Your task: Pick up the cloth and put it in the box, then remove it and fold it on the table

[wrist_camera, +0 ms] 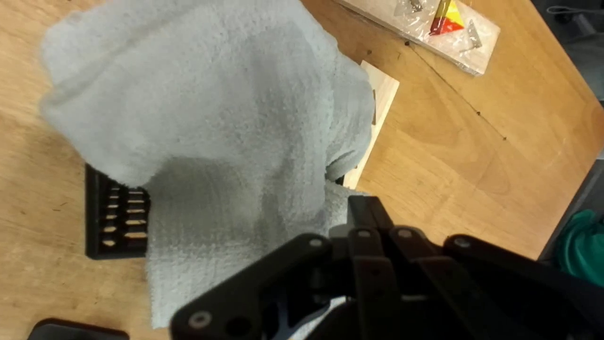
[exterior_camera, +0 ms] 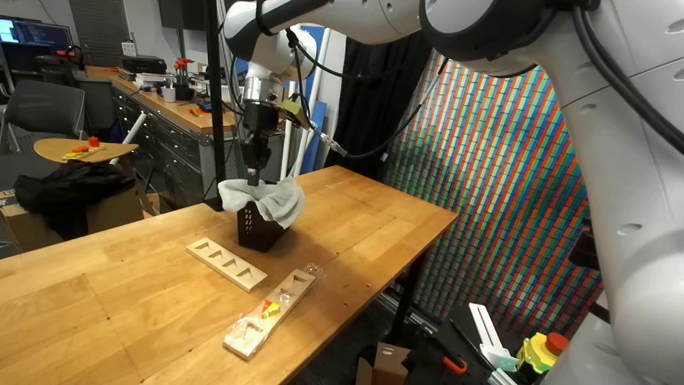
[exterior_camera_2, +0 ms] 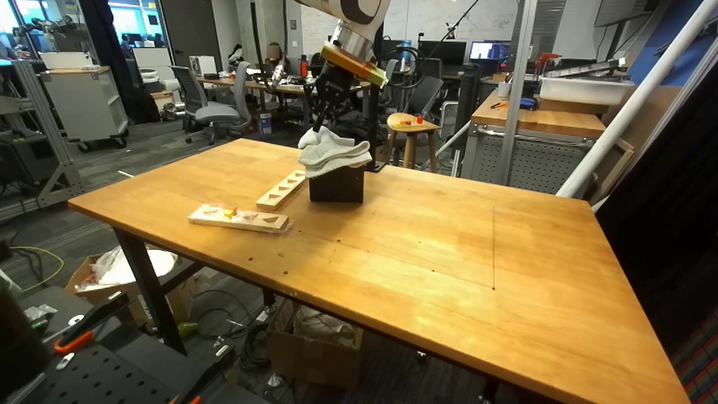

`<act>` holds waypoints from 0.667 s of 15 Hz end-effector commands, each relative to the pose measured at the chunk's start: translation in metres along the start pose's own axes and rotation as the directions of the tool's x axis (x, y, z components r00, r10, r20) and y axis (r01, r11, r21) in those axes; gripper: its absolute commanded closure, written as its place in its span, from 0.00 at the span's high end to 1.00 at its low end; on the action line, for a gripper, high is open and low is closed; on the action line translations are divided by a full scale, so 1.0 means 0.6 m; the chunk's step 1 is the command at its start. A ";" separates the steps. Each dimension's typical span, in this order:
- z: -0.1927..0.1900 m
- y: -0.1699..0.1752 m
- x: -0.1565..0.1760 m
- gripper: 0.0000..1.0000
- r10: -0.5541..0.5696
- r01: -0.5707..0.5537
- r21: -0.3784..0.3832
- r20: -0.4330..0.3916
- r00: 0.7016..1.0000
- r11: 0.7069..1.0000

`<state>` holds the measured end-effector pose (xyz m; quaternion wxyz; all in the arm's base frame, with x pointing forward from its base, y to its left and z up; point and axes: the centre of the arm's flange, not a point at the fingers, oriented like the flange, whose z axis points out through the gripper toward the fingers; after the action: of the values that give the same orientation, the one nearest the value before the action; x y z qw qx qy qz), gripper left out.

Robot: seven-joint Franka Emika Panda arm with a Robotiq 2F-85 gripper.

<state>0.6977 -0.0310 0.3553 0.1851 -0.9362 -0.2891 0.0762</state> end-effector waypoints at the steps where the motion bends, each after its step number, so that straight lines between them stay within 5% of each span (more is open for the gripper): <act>1: -0.002 0.023 -0.019 0.03 0.018 -0.017 0.029 -0.035 0.999 0.999; 10: 0.015 0.043 -0.034 0.03 0.062 -0.057 0.074 -0.067 0.996 0.996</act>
<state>0.6949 -0.0616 0.3364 0.2119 -0.9401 -0.2561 0.0753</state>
